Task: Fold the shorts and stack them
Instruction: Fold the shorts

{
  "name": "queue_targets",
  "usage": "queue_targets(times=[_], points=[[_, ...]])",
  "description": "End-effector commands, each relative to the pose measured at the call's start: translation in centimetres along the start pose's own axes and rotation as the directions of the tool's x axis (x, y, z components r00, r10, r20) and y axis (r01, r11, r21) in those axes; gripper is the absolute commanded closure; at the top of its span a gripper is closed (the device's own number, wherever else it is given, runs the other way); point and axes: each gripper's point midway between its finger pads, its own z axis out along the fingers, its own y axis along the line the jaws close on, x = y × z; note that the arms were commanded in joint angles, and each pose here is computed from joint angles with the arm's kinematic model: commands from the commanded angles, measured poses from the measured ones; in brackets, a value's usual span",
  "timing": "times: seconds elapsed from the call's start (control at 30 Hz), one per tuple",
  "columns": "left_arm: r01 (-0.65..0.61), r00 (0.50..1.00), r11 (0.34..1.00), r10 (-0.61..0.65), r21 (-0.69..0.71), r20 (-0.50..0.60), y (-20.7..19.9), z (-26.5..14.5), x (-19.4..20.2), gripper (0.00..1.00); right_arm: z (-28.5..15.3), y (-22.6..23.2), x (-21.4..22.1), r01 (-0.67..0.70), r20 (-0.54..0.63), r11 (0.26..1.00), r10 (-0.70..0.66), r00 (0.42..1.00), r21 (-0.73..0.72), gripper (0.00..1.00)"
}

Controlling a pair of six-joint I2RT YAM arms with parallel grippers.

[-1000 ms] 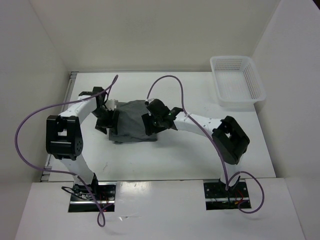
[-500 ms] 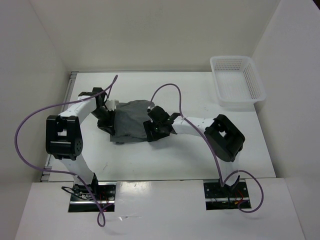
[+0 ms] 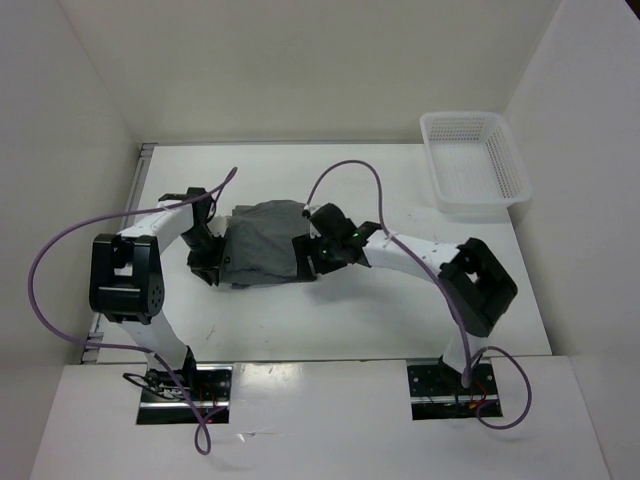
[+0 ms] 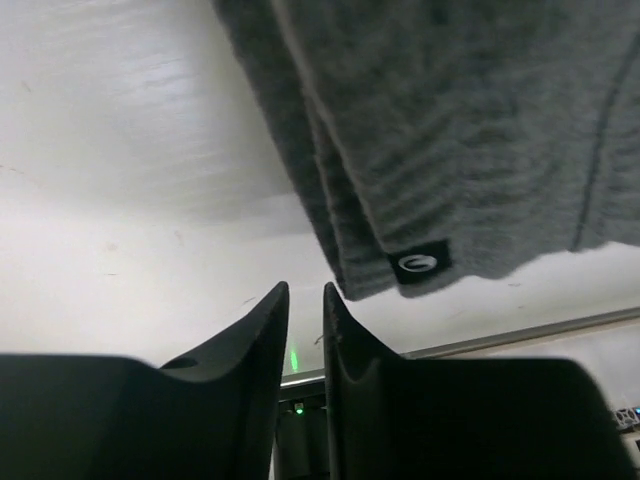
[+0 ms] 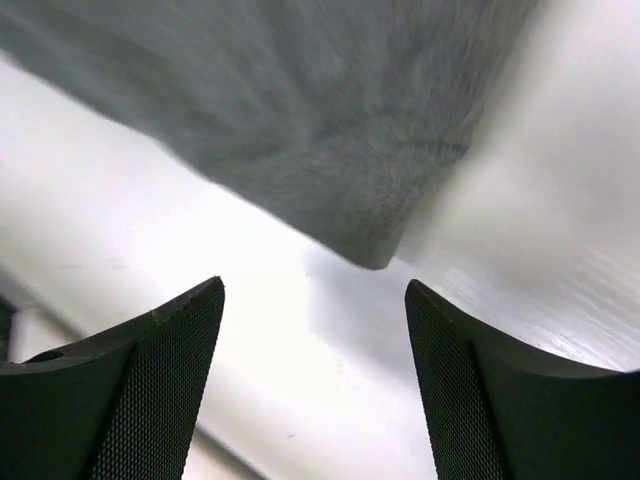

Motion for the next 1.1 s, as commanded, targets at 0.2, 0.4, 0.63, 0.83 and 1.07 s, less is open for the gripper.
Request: queue_targets(times=[0.2, 0.4, 0.63, 0.83, 1.07], points=[[0.01, 0.991, 0.999, -0.004, -0.047, 0.135, 1.3, -3.5, -3.6, 0.63, -3.1, -1.6, -6.5, -0.266, 0.157, 0.93, 0.311, 0.937, -0.253, 0.29], [-0.014, 0.975, 0.992, -0.014, 0.124, 0.224, -1.1, -5.4, -7.2, 0.46, 1.4, -2.5, -5.0, -0.323, 0.035, 0.915, 0.34, 0.94, -0.24, 0.31], [0.003, 0.997, 0.979, -0.02, 0.205, 0.078, -2.5, -1.7, -5.3, 0.42, 2.6, -2.9, -3.0, -0.36, -0.035, 0.907, 0.362, 0.932, -0.217, 0.34], [0.009, 0.999, 0.983, -0.015, 0.184, 0.032, -2.2, 0.8, -3.4, 0.44, 2.6, -3.4, -3.0, -0.34, -0.046, 0.918, 0.338, 0.94, -0.206, 0.42], [0.009, 0.999, 0.983, -0.015, 0.184, 0.033, -2.1, 1.4, -3.5, 0.53, 1.6, -6.1, -14.0, -0.263, 0.195, 0.943, 0.302, 0.933, -0.204, 0.29]])
